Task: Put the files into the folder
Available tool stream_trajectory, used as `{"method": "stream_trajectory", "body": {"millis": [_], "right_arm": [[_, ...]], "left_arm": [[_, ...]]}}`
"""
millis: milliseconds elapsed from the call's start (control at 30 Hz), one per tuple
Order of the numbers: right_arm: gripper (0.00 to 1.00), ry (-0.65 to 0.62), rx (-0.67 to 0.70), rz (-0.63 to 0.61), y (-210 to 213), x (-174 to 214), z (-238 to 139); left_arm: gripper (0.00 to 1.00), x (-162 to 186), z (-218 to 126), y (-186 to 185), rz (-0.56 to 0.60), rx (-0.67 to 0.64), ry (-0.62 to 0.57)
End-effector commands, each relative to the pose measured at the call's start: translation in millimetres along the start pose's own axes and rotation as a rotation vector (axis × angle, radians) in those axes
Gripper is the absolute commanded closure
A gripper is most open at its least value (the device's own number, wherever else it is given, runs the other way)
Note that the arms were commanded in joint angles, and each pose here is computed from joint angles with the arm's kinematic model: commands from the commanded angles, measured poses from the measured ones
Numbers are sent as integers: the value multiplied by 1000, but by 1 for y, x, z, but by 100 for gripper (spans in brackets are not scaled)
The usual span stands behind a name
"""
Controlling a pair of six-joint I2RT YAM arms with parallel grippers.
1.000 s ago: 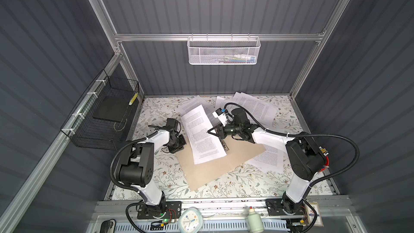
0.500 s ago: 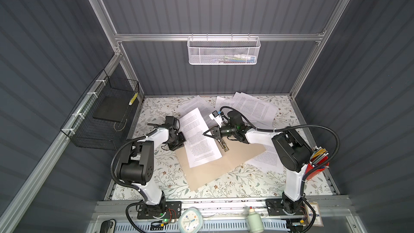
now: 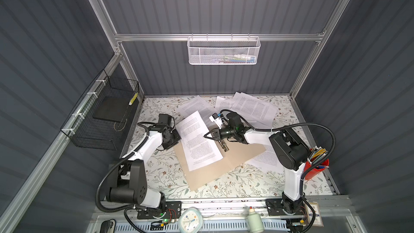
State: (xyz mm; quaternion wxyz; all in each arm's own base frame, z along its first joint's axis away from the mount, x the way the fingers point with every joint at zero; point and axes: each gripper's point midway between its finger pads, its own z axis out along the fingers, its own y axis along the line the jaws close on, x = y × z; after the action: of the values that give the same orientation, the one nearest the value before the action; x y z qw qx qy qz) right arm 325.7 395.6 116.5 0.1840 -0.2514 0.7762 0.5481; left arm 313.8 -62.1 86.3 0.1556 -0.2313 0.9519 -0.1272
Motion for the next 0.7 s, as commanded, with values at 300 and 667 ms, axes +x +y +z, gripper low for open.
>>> {"method": "stream_trajectory", "body": {"millis": [300,667], "right_arm": [[100,6,-7,1,7,-9,-5],[100,-4,5,27,-3,-9,-8]], "left_arm": [[100,52,32,49,-133,-122,117],[100,48,69,46,-146,-111,147]]}}
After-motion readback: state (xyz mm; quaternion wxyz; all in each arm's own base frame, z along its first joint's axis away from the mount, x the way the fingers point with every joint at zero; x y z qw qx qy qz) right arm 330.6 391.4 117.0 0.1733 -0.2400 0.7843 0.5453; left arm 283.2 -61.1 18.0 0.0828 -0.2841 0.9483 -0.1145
